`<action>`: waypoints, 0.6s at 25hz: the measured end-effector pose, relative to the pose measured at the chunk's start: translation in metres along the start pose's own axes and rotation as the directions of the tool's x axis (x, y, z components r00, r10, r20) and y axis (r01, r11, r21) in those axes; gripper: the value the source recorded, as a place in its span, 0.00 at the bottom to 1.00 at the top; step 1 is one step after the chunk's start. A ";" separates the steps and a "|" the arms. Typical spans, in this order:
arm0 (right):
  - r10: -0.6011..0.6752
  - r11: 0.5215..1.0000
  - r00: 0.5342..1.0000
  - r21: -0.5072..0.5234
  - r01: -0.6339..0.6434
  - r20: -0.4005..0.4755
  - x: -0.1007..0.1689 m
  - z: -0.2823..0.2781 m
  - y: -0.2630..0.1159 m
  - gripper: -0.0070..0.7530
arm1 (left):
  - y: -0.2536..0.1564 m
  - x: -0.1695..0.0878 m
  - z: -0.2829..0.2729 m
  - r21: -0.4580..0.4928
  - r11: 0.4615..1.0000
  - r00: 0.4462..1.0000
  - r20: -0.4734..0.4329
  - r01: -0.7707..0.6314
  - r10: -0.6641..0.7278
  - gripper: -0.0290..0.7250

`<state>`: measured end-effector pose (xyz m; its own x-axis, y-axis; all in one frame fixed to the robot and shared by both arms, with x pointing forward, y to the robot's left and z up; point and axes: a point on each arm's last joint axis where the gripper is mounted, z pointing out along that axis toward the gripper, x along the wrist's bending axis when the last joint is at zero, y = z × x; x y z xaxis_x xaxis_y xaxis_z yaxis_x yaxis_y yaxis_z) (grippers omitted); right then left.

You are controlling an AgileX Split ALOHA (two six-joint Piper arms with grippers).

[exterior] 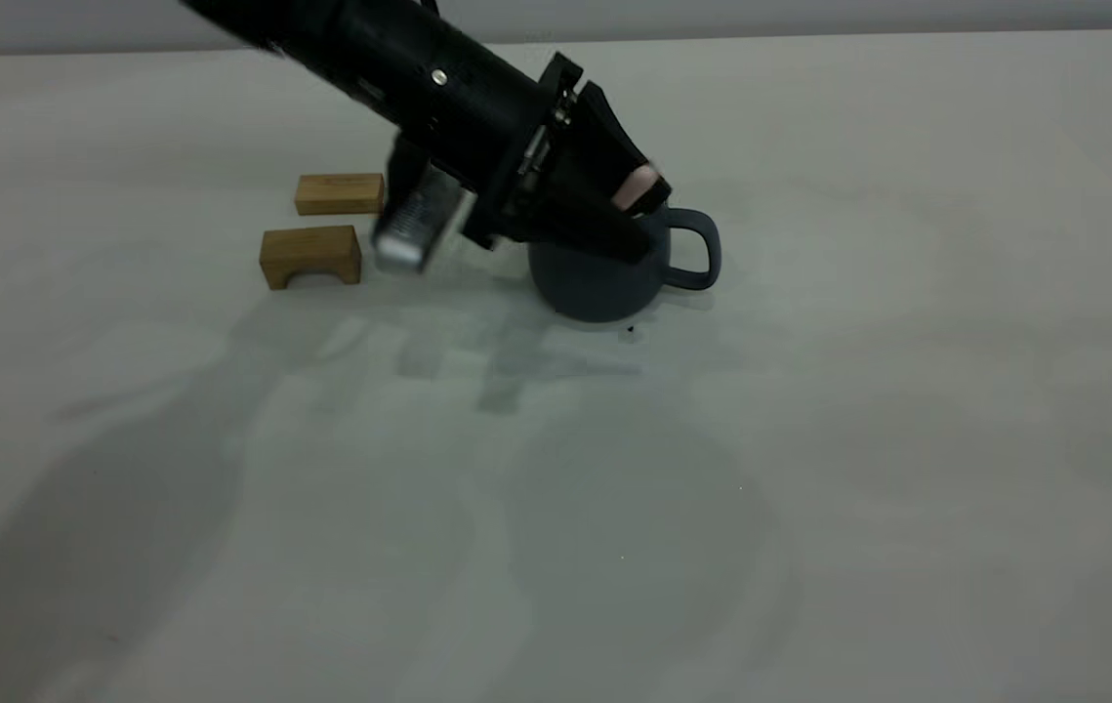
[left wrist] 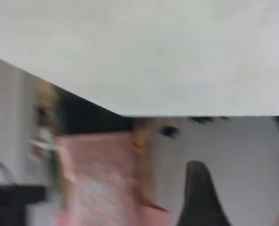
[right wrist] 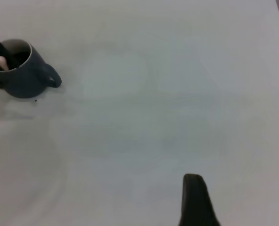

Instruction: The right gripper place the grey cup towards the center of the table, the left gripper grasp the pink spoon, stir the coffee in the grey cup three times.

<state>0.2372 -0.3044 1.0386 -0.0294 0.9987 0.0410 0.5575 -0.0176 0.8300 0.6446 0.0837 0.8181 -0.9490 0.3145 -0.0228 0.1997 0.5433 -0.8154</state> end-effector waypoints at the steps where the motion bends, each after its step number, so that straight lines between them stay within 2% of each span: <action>1: 0.000 1.000 1.000 0.000 0.000 0.000 0.000 0.000 0.000 0.70 | -0.005 0.002 -0.006 -0.035 0.998 0.998 -0.038 -0.050 0.049 0.81; 4: 0.000 1.000 1.000 0.000 0.000 0.000 0.000 0.000 0.000 0.70 | -0.019 0.010 -0.026 -0.142 0.972 0.975 -0.152 -0.185 0.164 0.81; 7: 0.000 1.000 1.000 0.000 0.000 0.000 0.000 0.000 0.000 0.70 | -0.031 0.016 -0.048 -0.240 0.922 0.934 -0.264 -0.305 0.240 0.79; 10: 0.000 1.000 1.000 0.000 0.000 0.000 0.000 0.000 0.000 0.70 | -0.044 0.023 -0.072 -0.342 0.840 0.880 -0.377 -0.421 0.287 0.74; 15: 0.000 1.000 1.000 0.000 0.000 0.000 0.000 0.000 0.000 0.70 | -0.074 0.028 -0.114 -0.493 0.660 0.811 -0.474 -0.568 0.344 0.68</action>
<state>0.2372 -0.3044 1.0386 -0.0294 0.9987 0.0410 0.5575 -0.0176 0.8300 0.6307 0.1408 0.9441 -0.5851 0.8106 -0.0252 0.7907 0.5632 -0.2400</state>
